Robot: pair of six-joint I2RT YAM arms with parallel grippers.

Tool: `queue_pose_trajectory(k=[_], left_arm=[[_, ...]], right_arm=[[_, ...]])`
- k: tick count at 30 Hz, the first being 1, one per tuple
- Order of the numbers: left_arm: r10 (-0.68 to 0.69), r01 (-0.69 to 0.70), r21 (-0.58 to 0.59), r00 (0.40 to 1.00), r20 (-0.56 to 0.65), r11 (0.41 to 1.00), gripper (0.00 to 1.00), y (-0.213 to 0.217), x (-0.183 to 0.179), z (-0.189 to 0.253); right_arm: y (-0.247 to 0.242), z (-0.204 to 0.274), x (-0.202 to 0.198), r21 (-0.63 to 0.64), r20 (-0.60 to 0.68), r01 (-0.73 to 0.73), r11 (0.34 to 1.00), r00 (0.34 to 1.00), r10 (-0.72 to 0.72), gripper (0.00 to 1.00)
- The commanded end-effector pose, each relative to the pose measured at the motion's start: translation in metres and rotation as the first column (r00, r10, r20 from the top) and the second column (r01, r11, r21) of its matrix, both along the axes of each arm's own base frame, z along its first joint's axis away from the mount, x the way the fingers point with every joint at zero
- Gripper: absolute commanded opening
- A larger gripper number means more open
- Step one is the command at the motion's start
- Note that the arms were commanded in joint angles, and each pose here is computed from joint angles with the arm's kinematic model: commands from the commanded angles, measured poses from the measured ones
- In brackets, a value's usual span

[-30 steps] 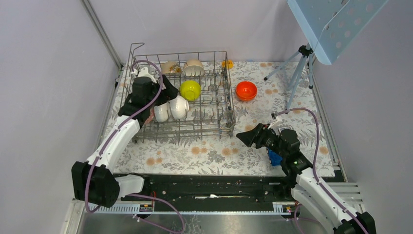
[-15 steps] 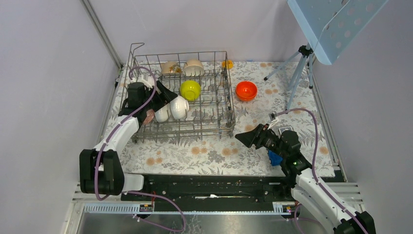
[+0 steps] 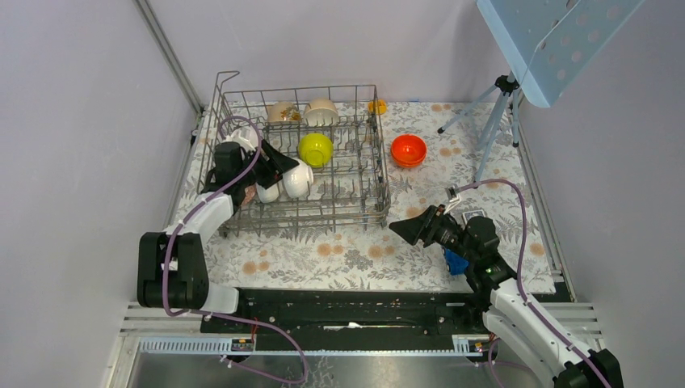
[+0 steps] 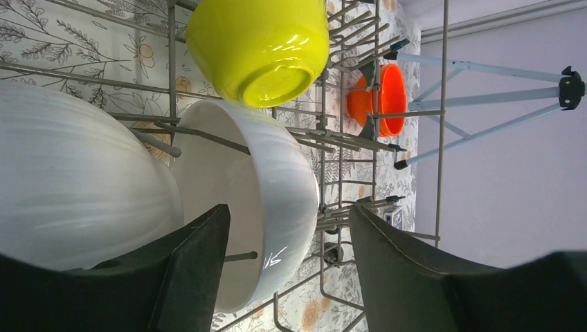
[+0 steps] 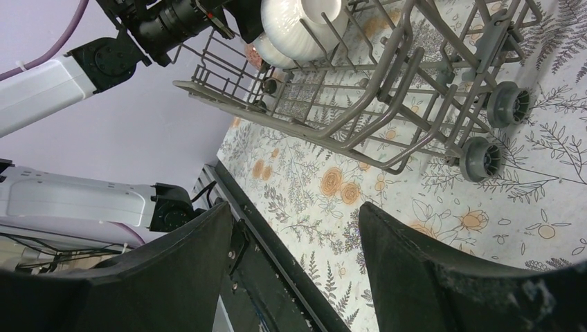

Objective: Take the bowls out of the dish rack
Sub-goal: Pick up the bowl from the dish rack.

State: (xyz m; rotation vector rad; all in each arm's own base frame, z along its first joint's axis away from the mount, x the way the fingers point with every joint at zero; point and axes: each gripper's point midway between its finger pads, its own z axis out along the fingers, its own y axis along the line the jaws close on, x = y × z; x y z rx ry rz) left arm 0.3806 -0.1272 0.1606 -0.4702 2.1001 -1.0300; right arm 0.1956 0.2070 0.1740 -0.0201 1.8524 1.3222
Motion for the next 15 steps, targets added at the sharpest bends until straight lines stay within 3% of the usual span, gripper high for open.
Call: queue_pose_trajectory(k=[1, 15], left_arm=[[-0.035, 0.04, -0.059, 0.996, 0.082, 0.997, 0.66, -0.005, 0.005, 0.017], [-0.098, 0.111, -0.149, 0.991, 0.092, 0.983, 0.49, -0.017, 0.0, 0.017]], right_arm=[[0.004, 0.008, -0.003, 0.026, 0.037, -0.027, 0.999, 0.999, 0.026, 0.74], [0.004, 0.002, -0.004, 0.032, 0.026, -0.031, 0.999, 0.999, 0.03, 0.73]])
